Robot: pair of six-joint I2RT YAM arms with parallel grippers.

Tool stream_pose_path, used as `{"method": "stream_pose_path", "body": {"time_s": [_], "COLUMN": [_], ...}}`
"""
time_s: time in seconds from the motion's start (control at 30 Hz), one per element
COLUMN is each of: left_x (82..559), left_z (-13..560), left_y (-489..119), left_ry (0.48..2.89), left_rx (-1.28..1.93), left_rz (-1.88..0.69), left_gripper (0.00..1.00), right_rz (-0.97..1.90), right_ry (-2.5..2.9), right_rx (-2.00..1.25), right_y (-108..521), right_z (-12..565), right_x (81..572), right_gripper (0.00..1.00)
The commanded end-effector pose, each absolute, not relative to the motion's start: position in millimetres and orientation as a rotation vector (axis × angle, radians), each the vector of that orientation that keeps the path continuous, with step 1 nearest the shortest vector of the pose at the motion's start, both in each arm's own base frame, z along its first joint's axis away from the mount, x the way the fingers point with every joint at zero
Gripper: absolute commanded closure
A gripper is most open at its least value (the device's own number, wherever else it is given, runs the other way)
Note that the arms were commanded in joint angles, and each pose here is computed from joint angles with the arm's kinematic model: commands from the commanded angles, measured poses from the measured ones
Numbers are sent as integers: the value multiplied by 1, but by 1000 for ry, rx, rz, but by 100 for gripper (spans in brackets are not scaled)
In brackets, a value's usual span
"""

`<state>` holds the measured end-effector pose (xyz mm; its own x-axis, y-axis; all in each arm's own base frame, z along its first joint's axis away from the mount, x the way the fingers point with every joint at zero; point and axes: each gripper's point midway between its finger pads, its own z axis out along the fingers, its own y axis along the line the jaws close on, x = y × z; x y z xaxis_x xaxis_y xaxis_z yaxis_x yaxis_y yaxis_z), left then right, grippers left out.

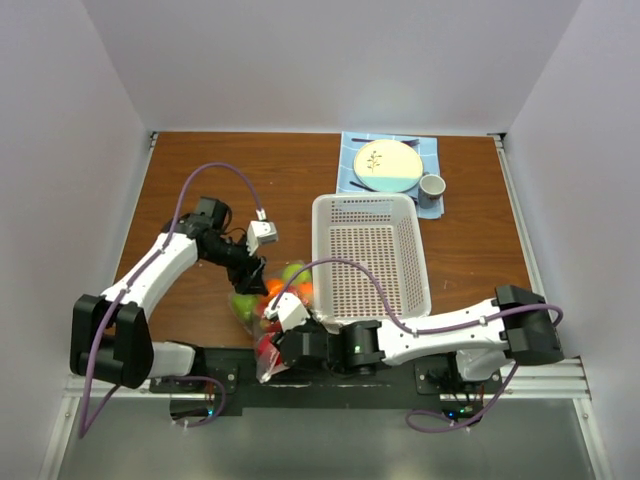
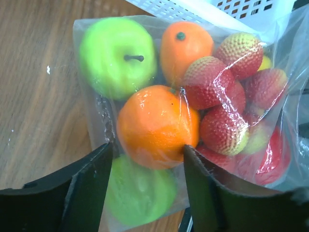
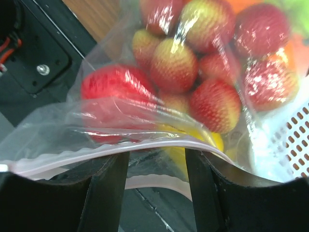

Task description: Open the zip-top bag and remove the fake food

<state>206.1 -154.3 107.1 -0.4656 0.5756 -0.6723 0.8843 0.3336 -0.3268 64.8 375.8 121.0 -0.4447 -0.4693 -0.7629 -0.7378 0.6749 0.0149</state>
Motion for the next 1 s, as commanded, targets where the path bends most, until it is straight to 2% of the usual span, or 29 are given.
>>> {"method": "stream_pose_path", "body": {"time_s": [0.0,0.07,0.13,0.17,0.2,0.3,0.43,0.57,0.8,0.87,0.93,0.97], "left_x": [219,225,233,236,241,263,266,262,255,256,254,254], "left_z": [93,95,97,98,98,96,86,90,99,100,97,96], "left_y": [-139,-132,-119,-113,-106,-53,16,36,16,16,20,22], "left_ry": [2185,2186,2195,2200,2204,2249,2355,2379,2330,2334,2346,2351], "left_rx": [1342,1353,1338,1332,1322,1187,1079,1034,1047,1050,1068,1072], "left_rz": [-778,-714,-644,-613,-575,-452,-375,-388,-493,-484,-460,-450], "left_gripper": [43,58,73,92,100,100,100,100,100,100,100,100], "right_rz": [429,403,381,352,353,330,318,327,386,373,376,394], "right_ry": [2099,2093,2080,2079,2073,2050,2049,2056,1985,1946,1917,1897], "right_rx": [-853,-850,-838,-843,-837,-836,-848,-848,-880,-887,-868,-847], "right_y": [386,387,389,388,392,398,406,409,436,438,436,432], "right_z": [128,125,127,122,126,126,122,114,131,145,162,177], "right_x": [69,72,76,78,79,84,89,100,119,124,128,130], "right_gripper": [45,45,39,37,33,25,22,21,21,22,28,39]}}
